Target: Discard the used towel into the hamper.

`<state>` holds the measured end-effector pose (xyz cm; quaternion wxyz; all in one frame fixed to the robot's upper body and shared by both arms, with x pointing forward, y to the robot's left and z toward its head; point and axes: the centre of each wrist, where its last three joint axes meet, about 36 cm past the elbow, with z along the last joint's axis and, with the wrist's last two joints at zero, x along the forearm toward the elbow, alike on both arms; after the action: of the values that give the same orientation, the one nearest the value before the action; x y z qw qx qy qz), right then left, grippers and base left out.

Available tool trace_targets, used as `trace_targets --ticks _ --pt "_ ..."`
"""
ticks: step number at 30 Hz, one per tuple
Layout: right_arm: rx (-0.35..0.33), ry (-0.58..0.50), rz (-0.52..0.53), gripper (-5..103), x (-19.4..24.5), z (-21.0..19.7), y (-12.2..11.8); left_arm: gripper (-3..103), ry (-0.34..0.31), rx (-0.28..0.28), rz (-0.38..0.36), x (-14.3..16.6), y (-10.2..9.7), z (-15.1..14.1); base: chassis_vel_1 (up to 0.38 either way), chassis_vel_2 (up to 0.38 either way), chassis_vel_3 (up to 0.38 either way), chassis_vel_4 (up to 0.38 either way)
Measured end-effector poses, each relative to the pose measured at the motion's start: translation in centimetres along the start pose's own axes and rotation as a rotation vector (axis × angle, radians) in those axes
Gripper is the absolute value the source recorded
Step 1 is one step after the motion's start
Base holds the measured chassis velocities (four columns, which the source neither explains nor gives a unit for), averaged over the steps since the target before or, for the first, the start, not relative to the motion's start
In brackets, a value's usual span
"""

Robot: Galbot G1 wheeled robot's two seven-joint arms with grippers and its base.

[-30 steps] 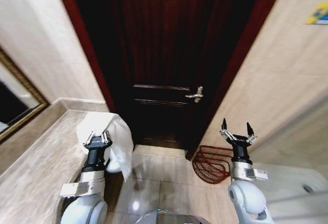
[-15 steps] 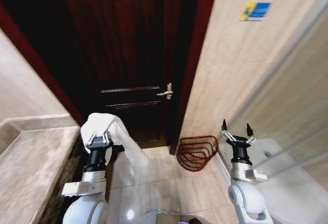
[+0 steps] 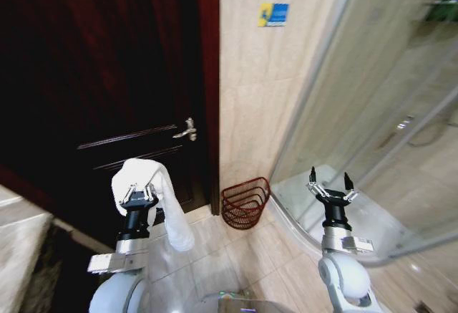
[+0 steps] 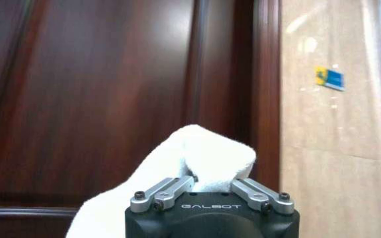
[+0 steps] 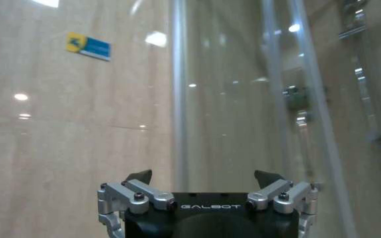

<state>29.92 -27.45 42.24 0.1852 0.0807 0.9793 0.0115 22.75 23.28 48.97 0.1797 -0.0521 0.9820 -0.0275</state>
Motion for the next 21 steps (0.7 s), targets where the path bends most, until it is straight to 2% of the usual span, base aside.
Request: trace_targets --ticks 7,21 --pt "0.0 0.0 0.0 100 0.0 0.0 0.0 4 0.0 0.0 0.0 0.0 0.0 0.0 -0.081 -0.095 -0.1 -0.087" --pt "0.0 0.0 0.0 100 -0.01 -0.01 0.0 4 0.001 0.0 -0.001 0.01 0.0 0.0 -0.002 -0.004 -0.002 -0.003"
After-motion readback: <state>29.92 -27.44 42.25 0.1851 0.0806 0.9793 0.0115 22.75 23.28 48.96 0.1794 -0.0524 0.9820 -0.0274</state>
